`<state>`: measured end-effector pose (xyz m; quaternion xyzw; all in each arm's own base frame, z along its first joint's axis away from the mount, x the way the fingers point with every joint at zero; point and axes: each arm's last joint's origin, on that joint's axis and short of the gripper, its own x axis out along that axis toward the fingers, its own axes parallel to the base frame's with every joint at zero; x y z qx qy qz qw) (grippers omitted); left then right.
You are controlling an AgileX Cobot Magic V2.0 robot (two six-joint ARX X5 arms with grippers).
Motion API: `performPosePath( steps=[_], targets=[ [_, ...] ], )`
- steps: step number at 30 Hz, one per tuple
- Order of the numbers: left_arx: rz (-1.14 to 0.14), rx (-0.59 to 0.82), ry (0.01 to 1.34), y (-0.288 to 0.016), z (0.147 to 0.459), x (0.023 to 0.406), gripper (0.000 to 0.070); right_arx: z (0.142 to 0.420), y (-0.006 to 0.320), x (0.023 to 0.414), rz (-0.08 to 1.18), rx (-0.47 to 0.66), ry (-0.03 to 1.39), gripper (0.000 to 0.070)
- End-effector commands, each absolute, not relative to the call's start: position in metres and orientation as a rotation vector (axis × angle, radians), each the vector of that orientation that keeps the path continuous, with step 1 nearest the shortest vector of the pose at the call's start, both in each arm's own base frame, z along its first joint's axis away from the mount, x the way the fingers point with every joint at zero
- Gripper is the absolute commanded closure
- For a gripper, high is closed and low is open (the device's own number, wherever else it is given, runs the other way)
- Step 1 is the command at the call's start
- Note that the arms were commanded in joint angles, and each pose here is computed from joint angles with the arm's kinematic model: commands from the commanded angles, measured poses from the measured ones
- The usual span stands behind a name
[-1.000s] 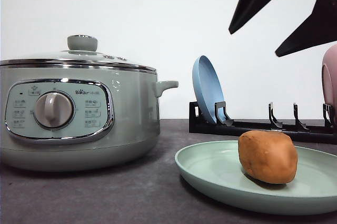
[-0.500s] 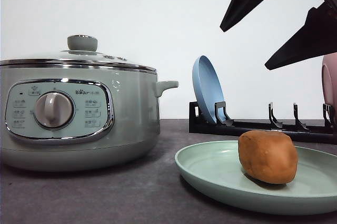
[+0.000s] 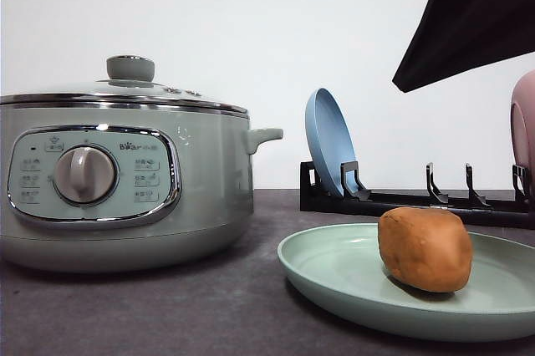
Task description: Transfer potato from steamer to green plate
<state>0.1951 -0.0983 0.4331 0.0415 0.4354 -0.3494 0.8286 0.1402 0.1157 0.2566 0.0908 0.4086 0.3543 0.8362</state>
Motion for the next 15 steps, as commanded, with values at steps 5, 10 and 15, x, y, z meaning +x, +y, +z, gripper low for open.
performPosePath(
  steps=[5,10,15],
  targets=[
    [-0.756,0.085,0.899,-0.0996,0.4392,0.1946,0.0700,0.2633,0.1184,0.1418,0.774,0.186,0.823,0.0700],
    [-0.756,0.085,0.899,-0.0996,0.4392,0.1946,0.0700,0.2645,0.1190,0.1425,0.778,0.189,0.807,0.0700],
    [-0.756,0.085,0.898,-0.0996,0.4393,0.1947,0.0700,0.2647,0.1191,0.1426,0.779,0.190,0.805,0.0700]
  ],
)
